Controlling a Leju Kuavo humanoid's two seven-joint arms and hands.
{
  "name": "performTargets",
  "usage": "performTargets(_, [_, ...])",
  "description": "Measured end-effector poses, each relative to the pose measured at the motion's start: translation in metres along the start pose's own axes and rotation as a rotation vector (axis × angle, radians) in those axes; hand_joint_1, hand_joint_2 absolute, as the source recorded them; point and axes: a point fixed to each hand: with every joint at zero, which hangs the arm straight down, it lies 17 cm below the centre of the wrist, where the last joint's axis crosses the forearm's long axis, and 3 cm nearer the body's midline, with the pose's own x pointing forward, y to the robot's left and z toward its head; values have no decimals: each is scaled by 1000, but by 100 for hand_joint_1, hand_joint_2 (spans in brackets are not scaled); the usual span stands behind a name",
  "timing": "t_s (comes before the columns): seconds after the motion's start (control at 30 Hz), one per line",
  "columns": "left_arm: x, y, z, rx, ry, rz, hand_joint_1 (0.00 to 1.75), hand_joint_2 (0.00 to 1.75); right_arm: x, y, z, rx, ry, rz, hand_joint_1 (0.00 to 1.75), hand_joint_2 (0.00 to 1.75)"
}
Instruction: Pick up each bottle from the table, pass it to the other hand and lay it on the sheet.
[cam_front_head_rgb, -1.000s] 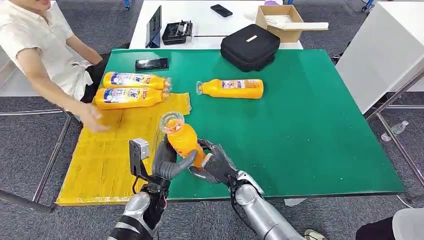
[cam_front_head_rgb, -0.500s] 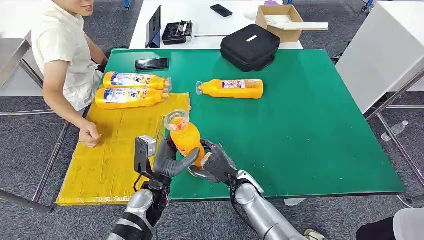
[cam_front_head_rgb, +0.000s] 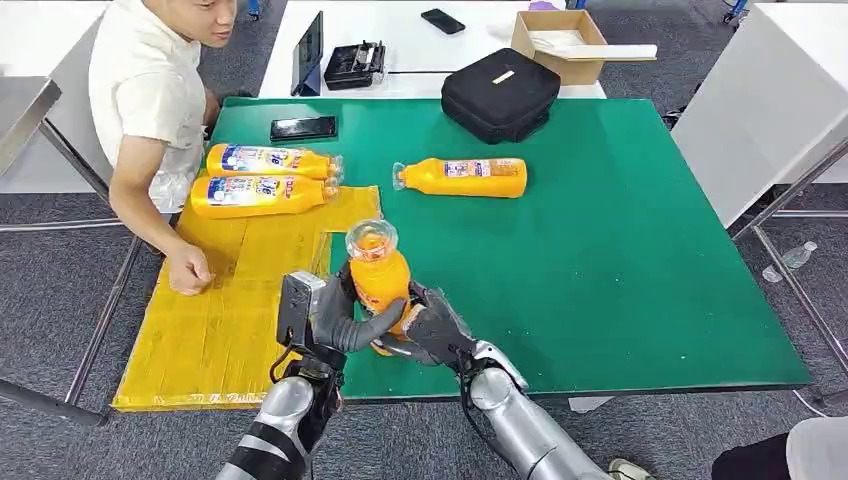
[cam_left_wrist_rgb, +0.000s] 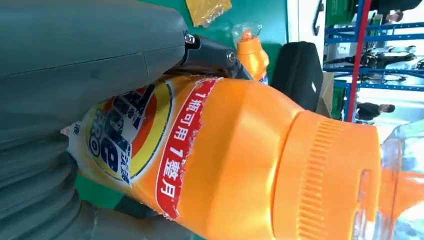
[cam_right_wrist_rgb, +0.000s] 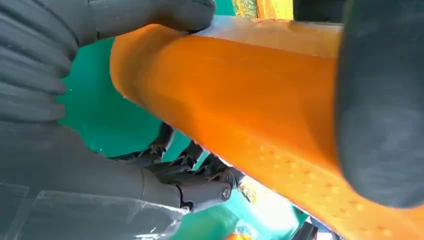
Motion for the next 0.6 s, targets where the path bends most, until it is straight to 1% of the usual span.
performTargets(0.1, [0,1,0,3,0,-5,175,175,1,-1,0,-2,2,2,120,175])
performTargets(0.13, [0,1,0,4,0,-7,175,175,1,-1,-1,-2,3,3,10,175])
performTargets(0.17, [0,1,0,3,-1,-8,175,175,1,-1,-1,-2,2,3,0,175])
performTargets(0.33, [1,1,0,7,-8,-30,175,175,2,1,0,-4,6,6,0,175])
performTargets(0.5, [13,3,-2,9,-50,-142,175,175,-1,4,4,-29,24,45,0,175])
performTargets(0.6, [13,3,-2,9,-50,-142,175,175,-1,4,4,-29,24,45,0,175])
